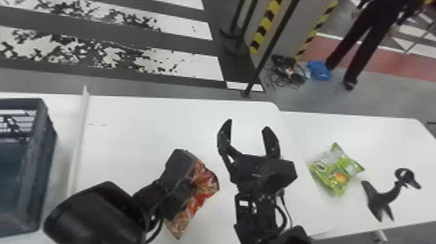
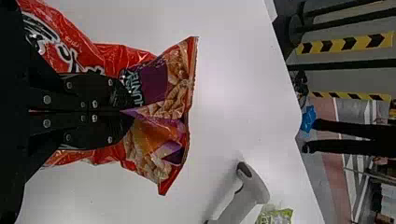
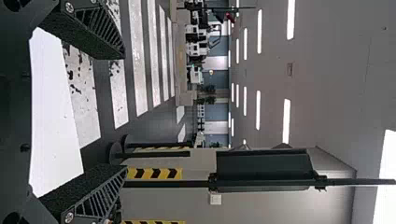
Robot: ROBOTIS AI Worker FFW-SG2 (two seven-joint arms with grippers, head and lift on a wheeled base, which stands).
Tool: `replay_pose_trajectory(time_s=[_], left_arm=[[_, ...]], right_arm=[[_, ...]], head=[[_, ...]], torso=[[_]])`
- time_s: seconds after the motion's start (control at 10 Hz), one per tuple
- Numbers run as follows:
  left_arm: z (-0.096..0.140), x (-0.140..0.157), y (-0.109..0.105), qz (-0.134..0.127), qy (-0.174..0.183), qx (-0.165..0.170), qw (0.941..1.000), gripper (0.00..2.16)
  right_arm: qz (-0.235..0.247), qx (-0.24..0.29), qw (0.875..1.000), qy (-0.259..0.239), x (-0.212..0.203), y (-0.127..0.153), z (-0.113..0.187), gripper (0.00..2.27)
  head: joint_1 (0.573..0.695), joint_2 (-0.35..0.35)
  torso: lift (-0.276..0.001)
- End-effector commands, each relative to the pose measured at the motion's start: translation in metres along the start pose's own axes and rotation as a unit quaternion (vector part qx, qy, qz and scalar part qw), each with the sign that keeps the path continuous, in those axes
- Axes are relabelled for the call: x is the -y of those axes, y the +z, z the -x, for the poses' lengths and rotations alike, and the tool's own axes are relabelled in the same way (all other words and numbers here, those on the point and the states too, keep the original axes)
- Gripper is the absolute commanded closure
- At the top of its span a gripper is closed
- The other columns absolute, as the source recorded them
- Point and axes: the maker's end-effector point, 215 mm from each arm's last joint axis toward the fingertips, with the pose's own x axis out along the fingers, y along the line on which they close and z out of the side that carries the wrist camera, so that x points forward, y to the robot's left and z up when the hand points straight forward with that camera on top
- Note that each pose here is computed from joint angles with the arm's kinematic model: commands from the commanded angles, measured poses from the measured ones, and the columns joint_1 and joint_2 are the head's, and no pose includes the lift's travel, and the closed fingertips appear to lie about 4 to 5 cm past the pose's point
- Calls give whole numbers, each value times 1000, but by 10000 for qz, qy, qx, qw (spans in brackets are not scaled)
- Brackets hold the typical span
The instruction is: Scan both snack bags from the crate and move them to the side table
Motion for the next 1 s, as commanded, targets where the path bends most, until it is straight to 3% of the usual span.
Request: replay_pose_trajectory(time_s=[0.0, 0.1, 0.2, 0.3, 0.5, 0.7, 0.9], left_arm=[[-7, 7, 2, -86, -47, -4, 10000, 1737], [-9, 6, 2, -124, -24, 31, 9999, 1717], [-10, 7, 4, -122, -36, 85, 9999, 1183], [-10, 6, 4, -126, -23, 103, 9999, -2], [-7, -3, -1, -101, 128, 109, 9998, 33], [11, -20, 21, 19, 379, 404, 9985, 66], [33, -45, 14, 18, 671, 477, 9966, 66]], right_arm=[[-19, -4, 10000, -4, 0, 0, -1, 90], [-5, -7, 10000, -7, 2, -1, -1, 90], [3, -7, 10000, -2, 2, -1, -1, 90], [-2, 7, 10000, -1, 2, 1, -2, 90], [-23, -6, 10000, 27, 1, 0, -2, 90], [-29, -12, 10000, 25, 3, 0, -2, 90], [-28, -22, 10000, 40, 2, -1, -1, 90]], head=[[695, -350], [695, -350], [695, -350], [695, -350], [695, -350], [695, -350], [695, -350]], torso=[[-29], [-29], [-29], [-29], [-29], [-29], [-29]])
